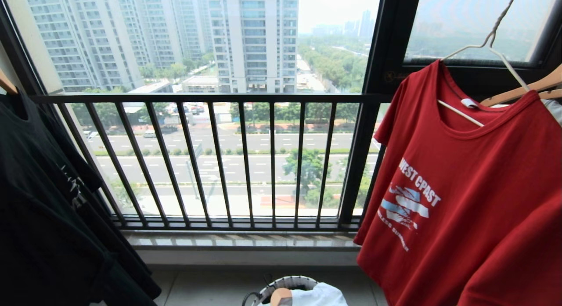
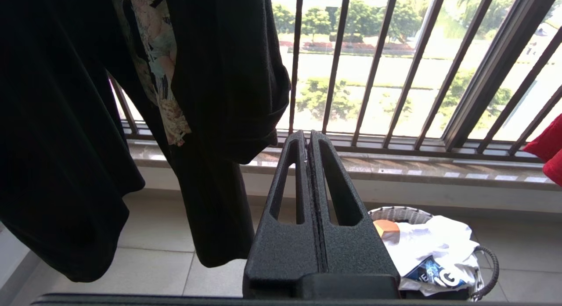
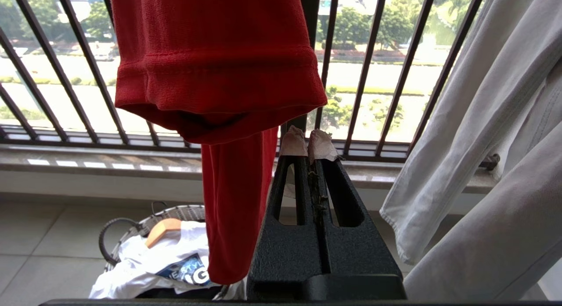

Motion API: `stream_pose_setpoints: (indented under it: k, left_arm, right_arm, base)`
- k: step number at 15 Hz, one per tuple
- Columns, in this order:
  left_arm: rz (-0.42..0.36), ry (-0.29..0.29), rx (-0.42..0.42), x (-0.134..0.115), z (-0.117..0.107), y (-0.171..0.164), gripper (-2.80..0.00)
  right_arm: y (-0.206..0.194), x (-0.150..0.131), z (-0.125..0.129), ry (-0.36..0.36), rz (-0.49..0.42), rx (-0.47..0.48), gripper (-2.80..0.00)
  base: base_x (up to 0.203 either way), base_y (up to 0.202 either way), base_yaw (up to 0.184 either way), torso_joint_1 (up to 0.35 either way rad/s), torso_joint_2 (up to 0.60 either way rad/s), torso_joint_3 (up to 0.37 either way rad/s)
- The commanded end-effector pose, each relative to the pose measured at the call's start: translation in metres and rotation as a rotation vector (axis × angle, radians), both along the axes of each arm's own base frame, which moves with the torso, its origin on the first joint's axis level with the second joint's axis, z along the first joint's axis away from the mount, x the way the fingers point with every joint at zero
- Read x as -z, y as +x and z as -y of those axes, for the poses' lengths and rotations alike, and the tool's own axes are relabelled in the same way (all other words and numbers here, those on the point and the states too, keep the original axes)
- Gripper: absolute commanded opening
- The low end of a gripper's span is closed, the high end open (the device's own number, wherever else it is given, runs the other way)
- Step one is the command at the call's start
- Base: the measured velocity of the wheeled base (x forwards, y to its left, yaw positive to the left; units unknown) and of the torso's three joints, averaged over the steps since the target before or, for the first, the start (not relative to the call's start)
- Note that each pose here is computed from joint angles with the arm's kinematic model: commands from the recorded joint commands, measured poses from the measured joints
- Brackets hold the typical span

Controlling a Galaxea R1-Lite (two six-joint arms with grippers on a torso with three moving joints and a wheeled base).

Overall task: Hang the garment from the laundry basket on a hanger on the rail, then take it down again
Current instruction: Take the clothes off the clothes rack

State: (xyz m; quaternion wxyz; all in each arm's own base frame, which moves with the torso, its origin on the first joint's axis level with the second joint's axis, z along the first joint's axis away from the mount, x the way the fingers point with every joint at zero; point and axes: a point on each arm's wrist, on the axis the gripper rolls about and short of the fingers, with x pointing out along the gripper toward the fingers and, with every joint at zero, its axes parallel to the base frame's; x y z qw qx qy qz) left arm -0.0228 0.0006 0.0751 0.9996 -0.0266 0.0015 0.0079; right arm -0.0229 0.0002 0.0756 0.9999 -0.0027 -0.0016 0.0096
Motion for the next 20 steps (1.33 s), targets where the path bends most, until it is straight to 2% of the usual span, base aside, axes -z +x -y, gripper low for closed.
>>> stream_pose_setpoints:
  k: [1, 20]
  left_arm:
    - [-0.001, 0.0, -0.001, -0.0001, 0.0, 0.0001, -2.8]
    - [-0.001, 0.0, -0.001, -0.0001, 0.0, 0.0001, -2.8]
  right_arm:
    - [0.0002, 0.0004, 0.0, -0.001, -0.003, -0.001, -2.8]
    - [0.0003, 0.0002, 0.0, -0.005, -0.003, -0.001, -2.8]
  base:
    - [0.0, 0.0, 0.0, 0.0, 0.0, 0.0]
    - [0.0, 0.0, 0.0, 0.0, 0.0, 0.0]
